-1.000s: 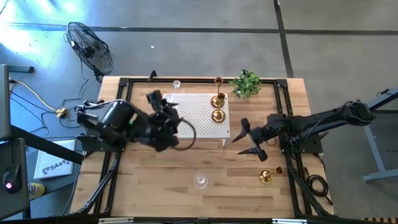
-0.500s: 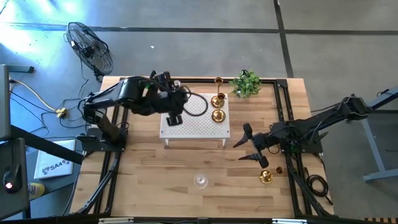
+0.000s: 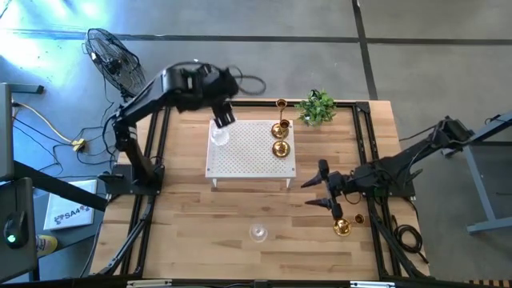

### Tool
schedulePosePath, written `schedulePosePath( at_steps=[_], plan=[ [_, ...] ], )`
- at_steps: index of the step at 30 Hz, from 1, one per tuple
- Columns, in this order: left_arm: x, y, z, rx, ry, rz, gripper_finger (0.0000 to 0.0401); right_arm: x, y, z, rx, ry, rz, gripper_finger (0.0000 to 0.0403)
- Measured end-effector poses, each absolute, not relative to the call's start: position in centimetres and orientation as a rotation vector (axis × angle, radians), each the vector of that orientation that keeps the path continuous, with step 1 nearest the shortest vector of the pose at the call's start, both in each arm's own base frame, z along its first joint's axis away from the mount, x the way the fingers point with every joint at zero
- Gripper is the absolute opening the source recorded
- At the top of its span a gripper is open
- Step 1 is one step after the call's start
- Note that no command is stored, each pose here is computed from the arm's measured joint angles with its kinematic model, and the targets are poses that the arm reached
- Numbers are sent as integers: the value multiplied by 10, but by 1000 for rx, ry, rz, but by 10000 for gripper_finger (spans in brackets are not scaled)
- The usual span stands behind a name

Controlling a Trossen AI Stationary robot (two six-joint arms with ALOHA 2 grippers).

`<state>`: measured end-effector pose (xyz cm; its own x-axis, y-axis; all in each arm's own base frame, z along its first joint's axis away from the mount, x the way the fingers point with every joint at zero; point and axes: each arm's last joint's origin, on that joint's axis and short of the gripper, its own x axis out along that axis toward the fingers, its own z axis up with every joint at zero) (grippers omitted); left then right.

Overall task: Pick & Place candle stick holders
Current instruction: Put the top transparent glass candle holder on the shelf aligned with the other transparent glass candle holder

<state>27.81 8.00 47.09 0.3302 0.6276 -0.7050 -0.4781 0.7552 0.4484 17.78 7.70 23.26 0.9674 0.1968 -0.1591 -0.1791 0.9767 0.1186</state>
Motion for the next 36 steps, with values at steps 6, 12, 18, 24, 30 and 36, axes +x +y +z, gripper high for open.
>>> schedulePosePath(
  at_steps=[6,12,18,24,30,36],
  plan=[
    [267,119,470,57,1011,674,234,175,82,233,154,164,113,246],
    [257,146,471,12,986,561,234,174,86,230,191,169,36,246],
    [245,167,470,-27,980,494,234,180,89,220,258,207,-25,246],
    [230,189,469,-55,965,458,234,187,93,215,280,191,-62,246],
    [210,214,468,-187,903,432,234,190,94,216,277,154,-63,246],
    [203,242,457,-421,864,567,234,190,93,217,278,135,-108,246]
  ],
)
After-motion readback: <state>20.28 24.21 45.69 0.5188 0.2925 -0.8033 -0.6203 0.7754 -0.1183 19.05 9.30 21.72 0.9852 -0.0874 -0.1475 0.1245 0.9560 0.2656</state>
